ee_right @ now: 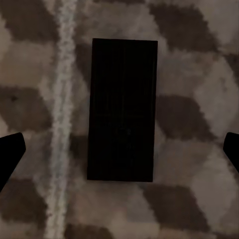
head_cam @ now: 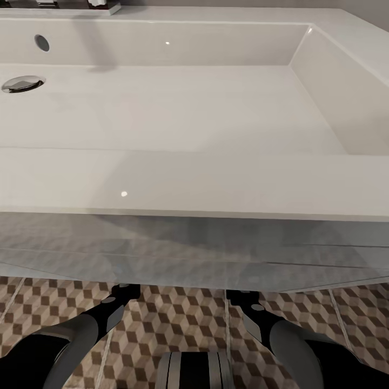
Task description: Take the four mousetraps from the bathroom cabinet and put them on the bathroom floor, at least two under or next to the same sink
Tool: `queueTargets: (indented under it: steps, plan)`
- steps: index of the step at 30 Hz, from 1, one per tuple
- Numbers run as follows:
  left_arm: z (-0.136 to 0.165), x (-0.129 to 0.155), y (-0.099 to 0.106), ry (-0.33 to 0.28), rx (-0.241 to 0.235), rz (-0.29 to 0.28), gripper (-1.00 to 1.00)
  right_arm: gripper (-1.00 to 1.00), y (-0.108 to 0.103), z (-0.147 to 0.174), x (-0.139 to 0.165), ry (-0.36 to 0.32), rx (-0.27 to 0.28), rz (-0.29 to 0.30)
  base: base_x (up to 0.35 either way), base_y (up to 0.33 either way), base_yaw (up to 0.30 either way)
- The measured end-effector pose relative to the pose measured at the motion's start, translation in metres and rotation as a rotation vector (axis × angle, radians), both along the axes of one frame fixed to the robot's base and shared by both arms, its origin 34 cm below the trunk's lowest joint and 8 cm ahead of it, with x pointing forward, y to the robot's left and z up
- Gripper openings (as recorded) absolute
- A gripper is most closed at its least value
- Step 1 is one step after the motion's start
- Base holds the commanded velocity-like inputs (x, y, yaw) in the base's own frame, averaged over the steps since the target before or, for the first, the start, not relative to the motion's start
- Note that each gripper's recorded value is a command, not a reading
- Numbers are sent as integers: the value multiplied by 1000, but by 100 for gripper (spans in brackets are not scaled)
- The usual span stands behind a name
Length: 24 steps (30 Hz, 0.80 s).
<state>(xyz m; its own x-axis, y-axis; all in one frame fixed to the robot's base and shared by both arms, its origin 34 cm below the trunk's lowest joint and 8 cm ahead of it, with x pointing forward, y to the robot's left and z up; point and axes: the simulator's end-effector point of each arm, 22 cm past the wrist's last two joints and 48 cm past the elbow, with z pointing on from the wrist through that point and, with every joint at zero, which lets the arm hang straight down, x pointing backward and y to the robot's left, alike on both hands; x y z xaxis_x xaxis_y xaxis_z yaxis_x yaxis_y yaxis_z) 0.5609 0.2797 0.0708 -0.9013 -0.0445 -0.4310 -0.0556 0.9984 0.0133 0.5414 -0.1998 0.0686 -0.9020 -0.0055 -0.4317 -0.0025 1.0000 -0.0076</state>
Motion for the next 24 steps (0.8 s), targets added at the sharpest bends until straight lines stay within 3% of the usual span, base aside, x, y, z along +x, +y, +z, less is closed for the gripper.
queueTargets:
  steps: [24]
  plan:
    - [0,0,0,0,3,-3,100,100,0,0,0,0,0,0,0,0,0]
